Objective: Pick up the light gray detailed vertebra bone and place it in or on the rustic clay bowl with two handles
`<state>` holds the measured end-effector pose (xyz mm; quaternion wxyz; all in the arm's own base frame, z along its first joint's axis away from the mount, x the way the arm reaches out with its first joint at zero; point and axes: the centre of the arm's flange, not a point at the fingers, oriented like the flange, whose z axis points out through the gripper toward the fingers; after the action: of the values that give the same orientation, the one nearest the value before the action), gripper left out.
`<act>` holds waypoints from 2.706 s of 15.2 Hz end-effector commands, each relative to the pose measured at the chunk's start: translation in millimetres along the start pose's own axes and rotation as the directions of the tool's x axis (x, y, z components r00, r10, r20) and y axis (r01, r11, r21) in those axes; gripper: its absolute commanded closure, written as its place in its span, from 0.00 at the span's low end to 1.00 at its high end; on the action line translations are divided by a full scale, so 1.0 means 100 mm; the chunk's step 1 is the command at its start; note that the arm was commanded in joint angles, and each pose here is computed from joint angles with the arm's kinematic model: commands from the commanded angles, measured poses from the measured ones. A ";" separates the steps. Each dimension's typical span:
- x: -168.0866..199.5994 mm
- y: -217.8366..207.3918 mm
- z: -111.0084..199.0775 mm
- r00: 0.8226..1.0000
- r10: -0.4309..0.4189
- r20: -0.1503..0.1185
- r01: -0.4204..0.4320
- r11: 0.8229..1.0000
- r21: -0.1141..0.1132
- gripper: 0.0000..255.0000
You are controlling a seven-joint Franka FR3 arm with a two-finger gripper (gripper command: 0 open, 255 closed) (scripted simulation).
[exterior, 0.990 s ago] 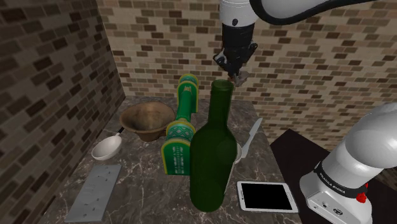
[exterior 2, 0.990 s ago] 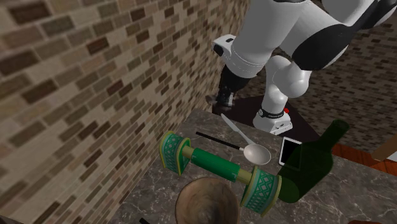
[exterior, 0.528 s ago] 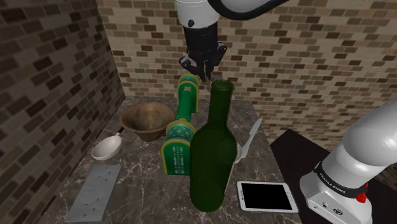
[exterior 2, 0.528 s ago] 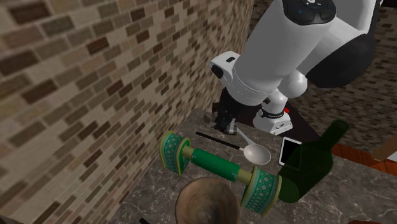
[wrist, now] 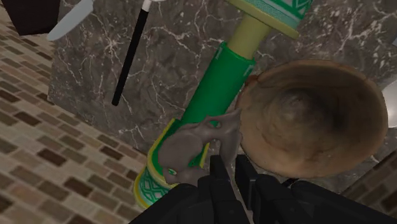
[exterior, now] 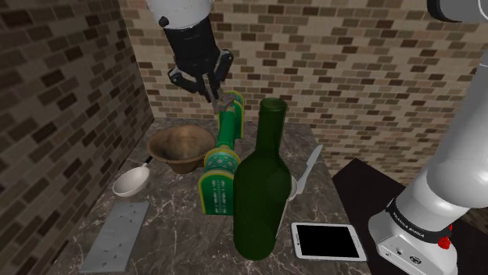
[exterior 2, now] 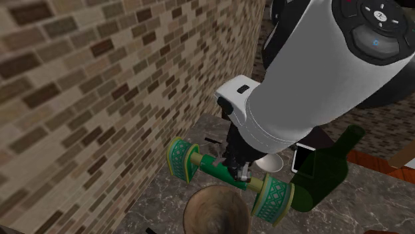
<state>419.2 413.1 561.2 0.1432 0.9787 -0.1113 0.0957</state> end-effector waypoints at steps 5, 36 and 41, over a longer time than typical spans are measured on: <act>0.13 -0.76 -0.18 1.000 0.007 -0.001 -0.007 1.000 -0.003 1.00; -0.03 -1.12 0.59 1.000 0.007 -0.001 -0.007 1.000 -0.003 0.00; -0.03 -1.12 0.09 1.000 0.007 -0.001 -0.007 1.000 -0.003 0.00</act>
<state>445.7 514.1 516.9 0.1441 0.9781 -0.1143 0.0970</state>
